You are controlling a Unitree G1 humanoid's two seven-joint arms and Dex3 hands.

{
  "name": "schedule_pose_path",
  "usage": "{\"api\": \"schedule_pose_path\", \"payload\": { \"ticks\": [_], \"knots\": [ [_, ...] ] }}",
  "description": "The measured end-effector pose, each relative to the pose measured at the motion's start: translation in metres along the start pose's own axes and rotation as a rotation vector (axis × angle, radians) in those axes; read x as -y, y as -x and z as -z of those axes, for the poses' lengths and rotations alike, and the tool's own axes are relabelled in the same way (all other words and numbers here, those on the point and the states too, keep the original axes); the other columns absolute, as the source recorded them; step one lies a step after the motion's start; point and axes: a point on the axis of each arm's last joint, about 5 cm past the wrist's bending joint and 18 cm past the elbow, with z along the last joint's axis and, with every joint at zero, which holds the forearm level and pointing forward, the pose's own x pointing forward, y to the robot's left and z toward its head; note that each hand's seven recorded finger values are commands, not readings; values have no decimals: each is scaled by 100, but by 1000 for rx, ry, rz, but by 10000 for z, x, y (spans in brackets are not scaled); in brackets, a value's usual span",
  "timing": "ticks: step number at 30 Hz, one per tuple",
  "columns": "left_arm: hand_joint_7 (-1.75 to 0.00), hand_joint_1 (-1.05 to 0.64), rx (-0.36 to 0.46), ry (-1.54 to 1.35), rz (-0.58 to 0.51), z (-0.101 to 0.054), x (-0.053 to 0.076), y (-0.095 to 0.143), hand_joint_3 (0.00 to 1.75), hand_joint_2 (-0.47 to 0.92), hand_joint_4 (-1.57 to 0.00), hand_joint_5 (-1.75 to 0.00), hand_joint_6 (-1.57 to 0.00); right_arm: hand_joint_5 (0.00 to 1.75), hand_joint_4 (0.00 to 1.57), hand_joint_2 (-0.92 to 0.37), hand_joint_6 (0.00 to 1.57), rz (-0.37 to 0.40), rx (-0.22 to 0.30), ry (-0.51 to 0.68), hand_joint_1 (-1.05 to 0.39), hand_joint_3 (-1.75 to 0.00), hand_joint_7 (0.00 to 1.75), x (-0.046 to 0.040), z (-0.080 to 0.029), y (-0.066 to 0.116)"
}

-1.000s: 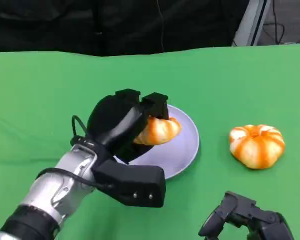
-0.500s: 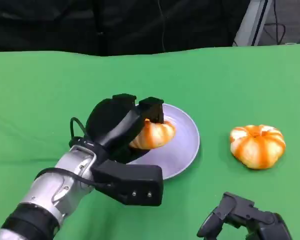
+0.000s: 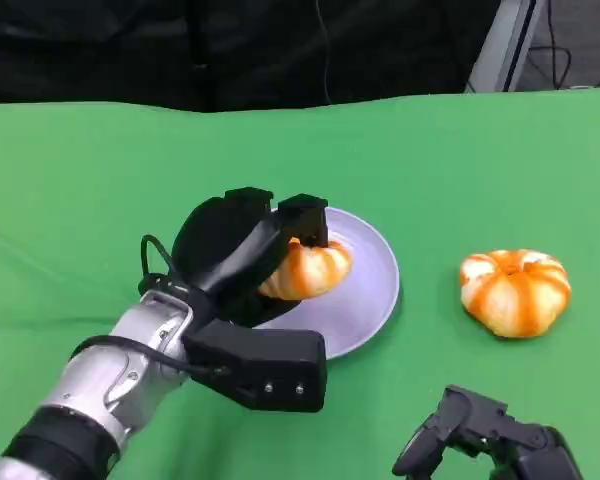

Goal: Grasp the bread from the table and place it into the plate.

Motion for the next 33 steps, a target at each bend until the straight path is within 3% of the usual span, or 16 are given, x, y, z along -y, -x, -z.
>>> {"api": "schedule_pose_path", "payload": {
  "ticks": [33],
  "knots": [
    [-175, -19, -4, -3, 4, 2, 0, -2, 110, 44, -88, -175, -69, 156, 77, -27, 83, -1, 0, 1, -6, -140, 127, -1, -2, -1]
  ]
}}
